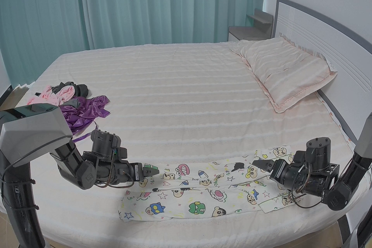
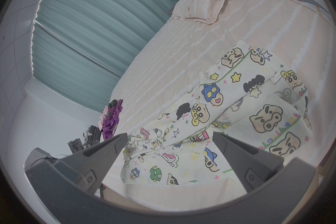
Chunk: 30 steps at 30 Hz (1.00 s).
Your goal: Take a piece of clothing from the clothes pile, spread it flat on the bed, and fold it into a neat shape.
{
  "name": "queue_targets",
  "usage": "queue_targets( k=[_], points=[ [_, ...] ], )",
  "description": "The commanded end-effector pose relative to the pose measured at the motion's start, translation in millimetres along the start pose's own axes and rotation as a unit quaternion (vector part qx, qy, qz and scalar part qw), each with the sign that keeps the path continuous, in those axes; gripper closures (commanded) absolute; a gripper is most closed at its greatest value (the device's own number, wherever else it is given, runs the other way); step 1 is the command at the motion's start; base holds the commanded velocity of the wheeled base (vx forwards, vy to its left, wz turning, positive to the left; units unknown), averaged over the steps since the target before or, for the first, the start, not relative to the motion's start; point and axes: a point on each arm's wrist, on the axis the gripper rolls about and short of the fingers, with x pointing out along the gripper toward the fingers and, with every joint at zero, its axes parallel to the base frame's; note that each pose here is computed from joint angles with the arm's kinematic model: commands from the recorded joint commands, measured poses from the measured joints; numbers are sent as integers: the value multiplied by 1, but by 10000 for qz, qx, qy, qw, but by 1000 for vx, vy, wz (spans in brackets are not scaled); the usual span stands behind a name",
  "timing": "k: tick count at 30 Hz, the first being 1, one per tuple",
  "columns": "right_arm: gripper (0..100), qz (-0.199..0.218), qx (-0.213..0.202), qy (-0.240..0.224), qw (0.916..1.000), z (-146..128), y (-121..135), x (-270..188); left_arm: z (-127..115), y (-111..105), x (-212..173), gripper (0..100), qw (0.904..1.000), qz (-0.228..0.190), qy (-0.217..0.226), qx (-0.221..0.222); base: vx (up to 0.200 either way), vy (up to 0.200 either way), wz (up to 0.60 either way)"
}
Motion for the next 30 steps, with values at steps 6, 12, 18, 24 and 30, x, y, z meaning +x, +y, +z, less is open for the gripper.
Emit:
queue_targets(
  k=[6, 12, 18, 24, 30],
  points=[
    [0, -4, 3, 25, 10000, -1, -1, 1, -5, 7, 4, 0, 9999, 56, 110, -61, 0, 0, 0],
    [0, -4, 3, 25, 10000, -1, -1, 1, -6, 8, 5, 0, 9999, 58, 140, -70, 0, 0, 0],
    [0, -4, 10, 25, 10000, -1, -1, 1, -9, 11, 12, 0, 9997, 89, 207, -78, 0, 0, 0],
    [0, -5, 11, 36, 10000, -1, -1, 1, -10, 13, 14, 0, 9996, 106, 238, -102, 0, 0, 0],
    [0, -10, 12, 41, 10000, -1, -1, 1, -8, 11, 6, 100, 9997, 122, 165, -99, 0, 0, 0]
  ],
)
